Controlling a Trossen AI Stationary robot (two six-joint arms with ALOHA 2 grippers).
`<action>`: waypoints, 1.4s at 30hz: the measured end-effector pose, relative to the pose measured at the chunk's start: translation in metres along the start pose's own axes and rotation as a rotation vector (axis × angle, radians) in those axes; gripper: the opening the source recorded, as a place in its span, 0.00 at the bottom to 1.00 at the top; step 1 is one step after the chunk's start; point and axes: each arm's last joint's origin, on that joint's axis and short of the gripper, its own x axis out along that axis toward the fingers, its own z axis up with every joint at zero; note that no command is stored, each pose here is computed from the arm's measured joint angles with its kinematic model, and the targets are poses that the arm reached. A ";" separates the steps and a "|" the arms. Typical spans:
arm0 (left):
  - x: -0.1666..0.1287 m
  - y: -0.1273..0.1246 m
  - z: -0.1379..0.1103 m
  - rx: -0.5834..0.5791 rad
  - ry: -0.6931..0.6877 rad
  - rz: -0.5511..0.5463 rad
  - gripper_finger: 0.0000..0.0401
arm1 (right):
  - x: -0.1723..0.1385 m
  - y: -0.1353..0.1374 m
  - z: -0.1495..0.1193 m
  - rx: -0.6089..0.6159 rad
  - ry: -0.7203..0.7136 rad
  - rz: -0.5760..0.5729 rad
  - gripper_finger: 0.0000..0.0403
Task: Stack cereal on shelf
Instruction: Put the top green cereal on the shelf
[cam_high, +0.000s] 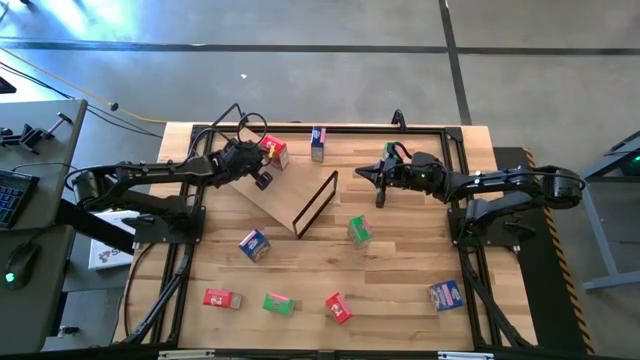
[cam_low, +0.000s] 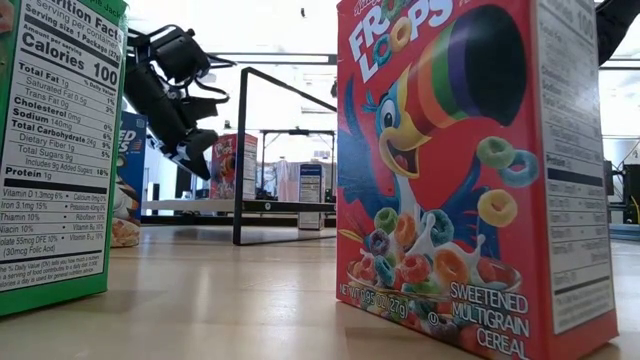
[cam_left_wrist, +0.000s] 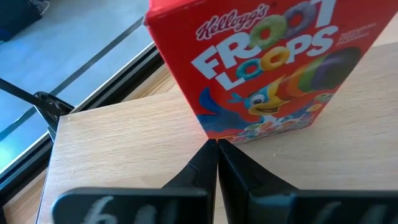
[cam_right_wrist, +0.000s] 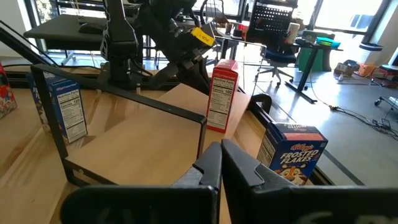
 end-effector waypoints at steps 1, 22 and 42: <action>0.000 0.000 0.000 -0.001 0.000 -0.008 0.01 | 0.000 0.000 0.000 0.000 0.000 0.000 0.00; -0.024 0.011 0.006 -0.098 -0.061 -0.123 0.01 | 0.000 0.000 0.000 -0.009 0.001 0.000 0.00; -0.031 0.016 0.004 -0.111 -0.052 -0.194 0.01 | 0.000 0.000 0.000 -0.010 0.003 0.001 0.00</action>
